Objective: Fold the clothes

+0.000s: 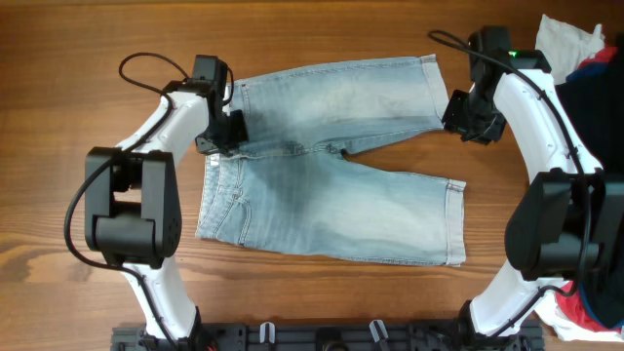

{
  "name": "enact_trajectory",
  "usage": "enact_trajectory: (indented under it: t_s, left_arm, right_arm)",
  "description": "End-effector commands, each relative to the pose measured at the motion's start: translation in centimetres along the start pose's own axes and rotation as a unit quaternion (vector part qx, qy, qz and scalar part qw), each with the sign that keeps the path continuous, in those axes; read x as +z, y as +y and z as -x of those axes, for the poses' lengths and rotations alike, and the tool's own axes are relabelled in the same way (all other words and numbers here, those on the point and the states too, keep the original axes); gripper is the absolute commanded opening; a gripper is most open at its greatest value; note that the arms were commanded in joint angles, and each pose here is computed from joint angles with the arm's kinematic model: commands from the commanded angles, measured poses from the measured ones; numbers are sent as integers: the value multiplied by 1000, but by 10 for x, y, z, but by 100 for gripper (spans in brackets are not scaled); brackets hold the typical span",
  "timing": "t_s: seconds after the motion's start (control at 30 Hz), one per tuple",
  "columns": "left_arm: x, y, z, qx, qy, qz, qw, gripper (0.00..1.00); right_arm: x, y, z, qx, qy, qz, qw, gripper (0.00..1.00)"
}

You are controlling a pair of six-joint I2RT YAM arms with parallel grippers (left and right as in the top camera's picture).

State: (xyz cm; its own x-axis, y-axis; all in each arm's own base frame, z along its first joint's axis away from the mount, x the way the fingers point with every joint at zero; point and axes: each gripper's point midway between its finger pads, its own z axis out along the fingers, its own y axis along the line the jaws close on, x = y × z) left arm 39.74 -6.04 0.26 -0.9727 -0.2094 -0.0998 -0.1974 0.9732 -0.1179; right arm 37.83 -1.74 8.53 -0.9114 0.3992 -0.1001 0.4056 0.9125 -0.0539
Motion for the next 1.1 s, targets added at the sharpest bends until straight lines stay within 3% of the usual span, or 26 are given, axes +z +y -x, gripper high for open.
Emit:
enact_trajectory:
  t_s: [0.0,0.07,0.2,0.33,0.47,0.7,0.77,0.87,1.0,1.03,1.07]
  left_arm:
    - [-40,24,11,-32,-19,18,999,4]
    - [-73,26,8,-37,-29,16,999,8]
    - [-113,25,-31,-37,8,9,999,45]
    - [-114,21,-81,-46,107,-7,993,43]
    - [-106,22,-109,-52,153,-9,987,43]
    - [-107,26,-149,-93,116,-36,988,44]
    - [-107,30,-160,-122,96,-41,987,45]
    - [-102,37,-183,-184,82,-42,979,44]
    - [-83,46,-209,-268,81,-37,959,43]
    - [-77,48,-214,-289,84,-34,953,41]
    - [-69,50,-221,-316,91,-28,944,40]
  right_arm:
    - [-22,5,-7,-22,-8,29,999,38]
    - [-46,2,-11,-22,-29,41,999,40]
    - [-86,2,-38,-46,-30,83,995,43]
    - [-91,-4,-71,-46,-3,99,994,43]
    - [-85,-2,-109,-42,12,144,989,43]
    - [-77,-16,-165,29,-24,172,984,48]
    - [-76,-18,-175,43,-33,181,982,53]
    - [-75,-16,-191,38,-29,208,977,69]
    - [-76,-11,-199,27,-17,226,974,73]
    - [-76,-12,-200,27,-15,224,974,80]
    - [-75,-13,-202,28,-11,222,975,96]
